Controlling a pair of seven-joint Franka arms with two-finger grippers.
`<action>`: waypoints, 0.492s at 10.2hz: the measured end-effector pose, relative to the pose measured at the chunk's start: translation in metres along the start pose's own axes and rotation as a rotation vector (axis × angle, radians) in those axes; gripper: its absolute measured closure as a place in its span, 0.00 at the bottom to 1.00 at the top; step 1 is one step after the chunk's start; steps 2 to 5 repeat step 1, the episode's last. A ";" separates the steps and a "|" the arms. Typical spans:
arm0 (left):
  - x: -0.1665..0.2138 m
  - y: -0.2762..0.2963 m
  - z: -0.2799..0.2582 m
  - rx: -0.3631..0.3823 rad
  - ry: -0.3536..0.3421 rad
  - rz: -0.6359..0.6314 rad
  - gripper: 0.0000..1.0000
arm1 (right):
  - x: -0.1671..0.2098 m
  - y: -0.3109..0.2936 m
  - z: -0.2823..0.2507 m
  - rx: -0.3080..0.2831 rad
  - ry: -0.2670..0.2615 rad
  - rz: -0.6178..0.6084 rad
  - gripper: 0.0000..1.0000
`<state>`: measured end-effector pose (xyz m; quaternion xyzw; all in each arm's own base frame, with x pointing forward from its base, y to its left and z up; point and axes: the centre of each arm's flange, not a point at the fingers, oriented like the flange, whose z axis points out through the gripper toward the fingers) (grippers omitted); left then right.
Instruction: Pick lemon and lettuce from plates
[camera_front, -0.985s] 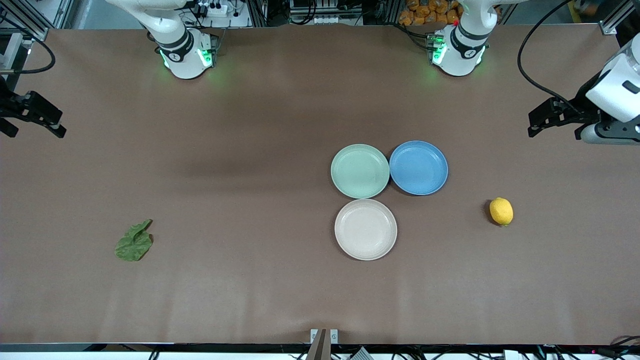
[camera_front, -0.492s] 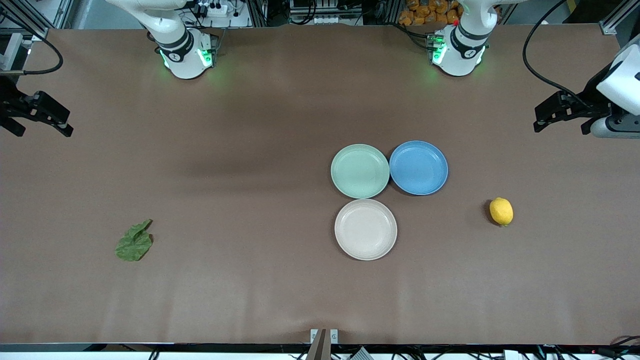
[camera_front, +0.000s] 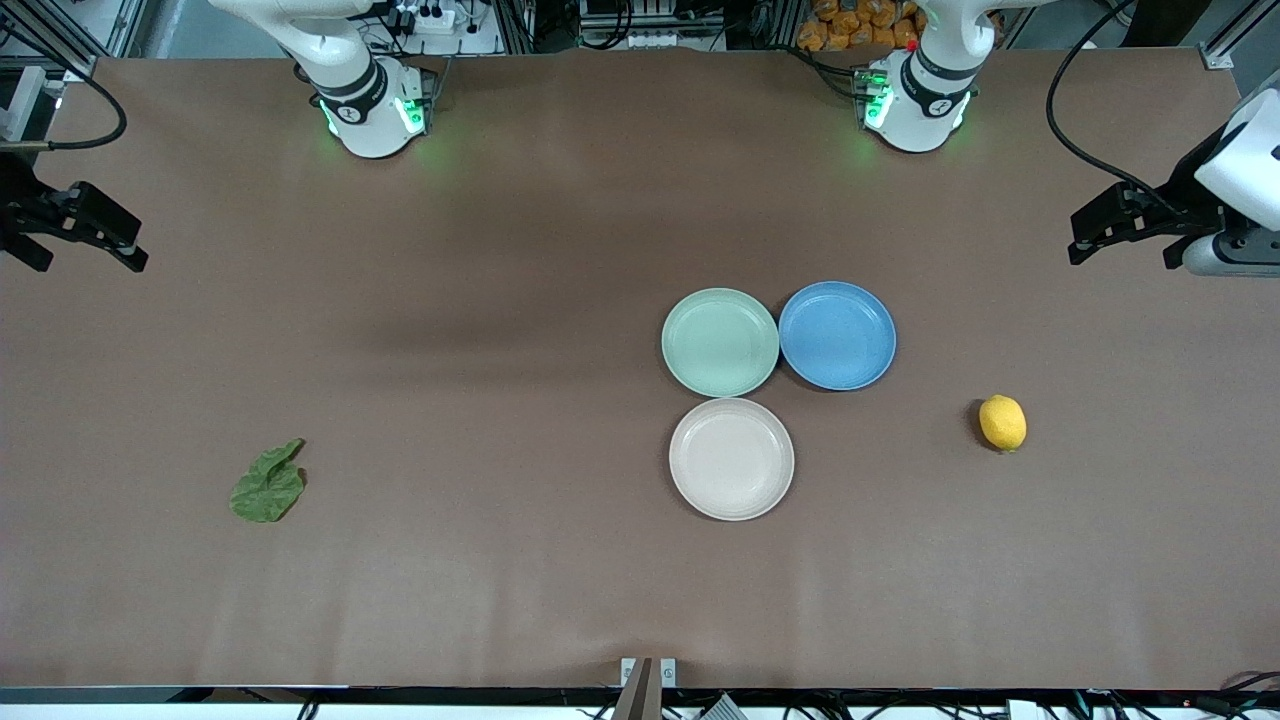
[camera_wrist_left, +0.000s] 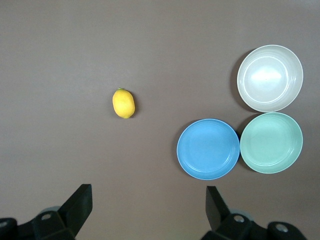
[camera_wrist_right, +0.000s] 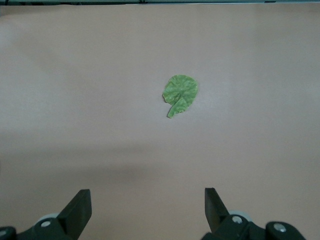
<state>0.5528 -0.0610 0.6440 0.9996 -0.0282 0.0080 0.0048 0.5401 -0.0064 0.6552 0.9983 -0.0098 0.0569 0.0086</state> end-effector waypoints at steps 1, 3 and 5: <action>0.000 0.000 0.000 0.000 0.000 0.000 0.00 | 0.000 0.002 0.000 0.000 -0.001 0.004 0.00; 0.000 0.000 0.000 0.000 0.000 0.000 0.00 | 0.000 0.002 0.000 0.000 -0.001 0.004 0.00; 0.000 0.000 0.000 0.000 0.000 0.000 0.00 | 0.000 0.002 0.000 0.000 -0.001 0.004 0.00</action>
